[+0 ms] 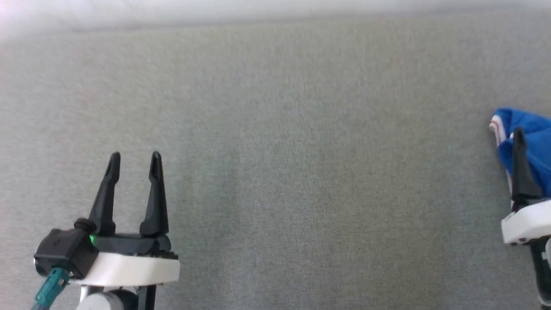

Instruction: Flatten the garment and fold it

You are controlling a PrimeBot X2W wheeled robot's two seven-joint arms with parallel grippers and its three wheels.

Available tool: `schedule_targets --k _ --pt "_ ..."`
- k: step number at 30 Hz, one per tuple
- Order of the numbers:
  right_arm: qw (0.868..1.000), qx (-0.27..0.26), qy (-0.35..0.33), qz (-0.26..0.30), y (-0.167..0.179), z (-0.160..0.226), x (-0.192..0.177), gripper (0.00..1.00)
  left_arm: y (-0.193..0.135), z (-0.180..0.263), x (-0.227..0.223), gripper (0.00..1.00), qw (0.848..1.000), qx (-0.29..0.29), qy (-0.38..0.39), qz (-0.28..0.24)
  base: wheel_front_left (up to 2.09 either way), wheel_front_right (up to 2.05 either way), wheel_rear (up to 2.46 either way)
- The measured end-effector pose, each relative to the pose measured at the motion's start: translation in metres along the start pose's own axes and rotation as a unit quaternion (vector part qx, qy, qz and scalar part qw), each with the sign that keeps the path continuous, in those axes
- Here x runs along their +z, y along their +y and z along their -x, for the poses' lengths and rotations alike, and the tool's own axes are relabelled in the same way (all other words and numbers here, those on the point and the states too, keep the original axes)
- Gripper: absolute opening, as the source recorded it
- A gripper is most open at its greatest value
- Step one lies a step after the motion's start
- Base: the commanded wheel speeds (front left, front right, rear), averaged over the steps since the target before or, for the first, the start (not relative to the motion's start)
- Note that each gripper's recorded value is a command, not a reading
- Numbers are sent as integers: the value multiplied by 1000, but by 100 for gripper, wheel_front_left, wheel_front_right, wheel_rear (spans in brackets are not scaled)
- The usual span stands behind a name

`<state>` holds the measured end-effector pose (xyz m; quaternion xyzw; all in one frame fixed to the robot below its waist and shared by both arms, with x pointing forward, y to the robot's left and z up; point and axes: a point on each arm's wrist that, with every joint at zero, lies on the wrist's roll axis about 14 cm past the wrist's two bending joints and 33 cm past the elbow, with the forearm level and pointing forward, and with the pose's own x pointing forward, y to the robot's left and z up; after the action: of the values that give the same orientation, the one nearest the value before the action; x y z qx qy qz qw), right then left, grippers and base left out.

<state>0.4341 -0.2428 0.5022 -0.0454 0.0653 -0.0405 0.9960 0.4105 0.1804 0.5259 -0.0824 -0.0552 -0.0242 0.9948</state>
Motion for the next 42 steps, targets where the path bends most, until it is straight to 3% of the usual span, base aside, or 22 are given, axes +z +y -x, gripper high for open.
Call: schedule_targets --k 4,9,21,31,32,42 --pt "997 9 -77 -7 10 16 36 100 2 14 19 100 1000 8 -20 -3 0 0 0" --pt "994 24 -109 -16 20 39 51 100 2 35 31 100 1000 9 -26 -12 0 0 0" --pt "994 19 -76 -70 13 83 4 100 7 92 14 100 999 37 11 -2 0 0 0" --pt "994 14 -74 -83 11 90 -9 100 6 97 17 100 999 42 1 4 0 0 0" --pt "994 14 -73 -83 11 90 -9 0 6 96 17 0 999 42 2 4 0 0 0" --pt "994 16 -71 -83 12 91 -9 0 5 96 16 0 999 41 5 1 0 0 0"
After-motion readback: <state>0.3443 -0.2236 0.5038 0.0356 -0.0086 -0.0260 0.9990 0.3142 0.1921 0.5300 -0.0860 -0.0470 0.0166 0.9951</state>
